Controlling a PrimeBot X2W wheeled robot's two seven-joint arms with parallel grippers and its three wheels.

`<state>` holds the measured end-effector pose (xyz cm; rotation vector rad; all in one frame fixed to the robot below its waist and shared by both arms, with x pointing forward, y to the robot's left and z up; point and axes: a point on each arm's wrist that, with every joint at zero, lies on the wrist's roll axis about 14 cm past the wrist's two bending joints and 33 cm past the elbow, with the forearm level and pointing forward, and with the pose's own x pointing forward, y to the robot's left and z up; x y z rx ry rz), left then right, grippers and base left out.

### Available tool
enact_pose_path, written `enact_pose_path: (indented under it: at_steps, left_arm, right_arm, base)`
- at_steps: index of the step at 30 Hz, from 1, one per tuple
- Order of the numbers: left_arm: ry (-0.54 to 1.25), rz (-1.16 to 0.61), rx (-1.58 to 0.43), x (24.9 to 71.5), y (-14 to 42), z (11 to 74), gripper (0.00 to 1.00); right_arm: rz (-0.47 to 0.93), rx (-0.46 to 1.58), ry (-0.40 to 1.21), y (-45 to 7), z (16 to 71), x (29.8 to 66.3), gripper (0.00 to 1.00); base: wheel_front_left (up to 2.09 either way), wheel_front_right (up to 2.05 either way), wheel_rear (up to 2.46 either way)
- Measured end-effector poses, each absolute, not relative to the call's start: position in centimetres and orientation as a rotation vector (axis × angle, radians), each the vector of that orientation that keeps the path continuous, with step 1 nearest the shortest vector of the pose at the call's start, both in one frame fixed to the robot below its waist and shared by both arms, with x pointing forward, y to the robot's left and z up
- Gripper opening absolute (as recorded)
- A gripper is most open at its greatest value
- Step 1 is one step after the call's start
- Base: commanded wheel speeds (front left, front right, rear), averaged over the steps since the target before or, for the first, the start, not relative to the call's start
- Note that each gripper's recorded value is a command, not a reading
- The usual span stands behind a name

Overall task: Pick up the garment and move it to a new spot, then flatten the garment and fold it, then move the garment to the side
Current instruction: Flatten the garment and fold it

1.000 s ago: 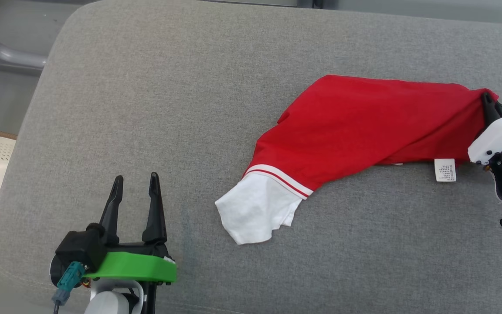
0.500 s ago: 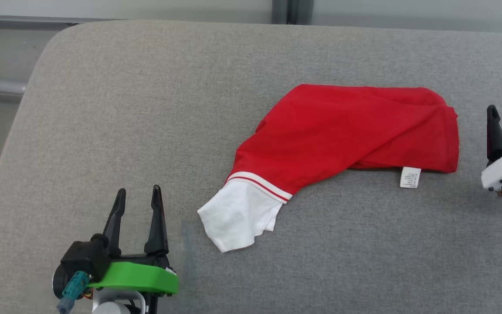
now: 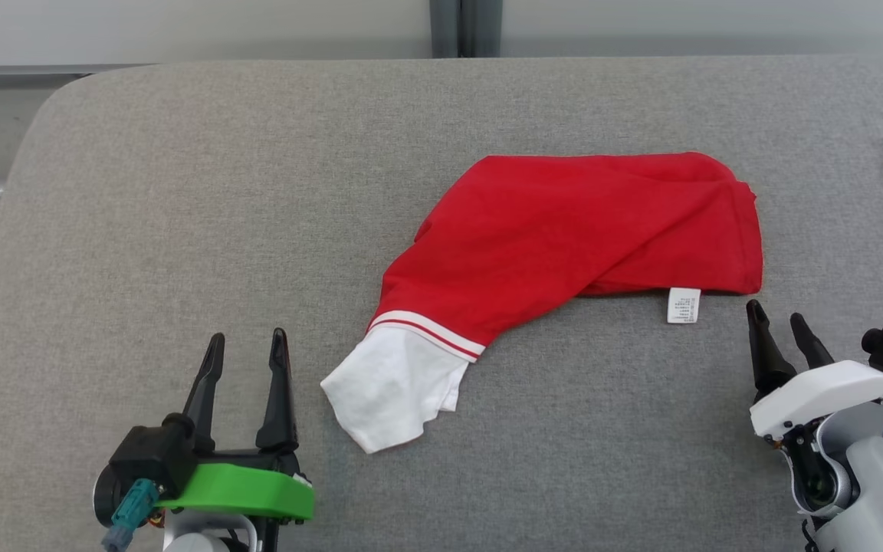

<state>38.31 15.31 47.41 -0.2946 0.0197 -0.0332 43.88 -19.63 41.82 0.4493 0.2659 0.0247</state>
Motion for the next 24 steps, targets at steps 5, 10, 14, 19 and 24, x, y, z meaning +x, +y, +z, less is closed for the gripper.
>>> enact_pose_path:
  at_steps: [5, 10, 14, 19, 24]
  left_arm:
    - [0.021, -0.006, -0.289, 38.2, 16.2, 47.3, 1.0]
    - [0.023, 0.025, -0.282, 38.0, 17.2, 47.1, 1.0]
    - [0.022, 0.044, -0.278, 37.7, 17.9, 47.1, 1.0]
    - [0.021, 0.055, -0.276, 37.6, 18.2, 47.1, 1.0]
    - [0.019, 0.056, -0.276, 37.8, 18.2, 47.2, 1.0]
  right_arm:
    - [0.02, 0.504, 0.276, -18.4, 41.3, 45.3, 1.0]
    - [-0.023, 0.501, 0.302, -19.0, 40.2, 46.7, 1.0]
    - [-0.013, 0.454, 0.356, -18.3, 39.1, 47.5, 1.0]
    - [0.011, 0.426, 0.398, -17.2, 38.6, 48.0, 0.34]
    - [0.017, 0.394, 0.391, -17.3, 38.7, 47.9, 0.0]
  base:
    - [0.0, 0.0, 0.0]
    - [0.0, 0.0, 0.0]
    - [0.0, 0.0, 0.0]
    - [0.0, 0.0, 0.0]
    - [0.0, 0.0, 0.0]
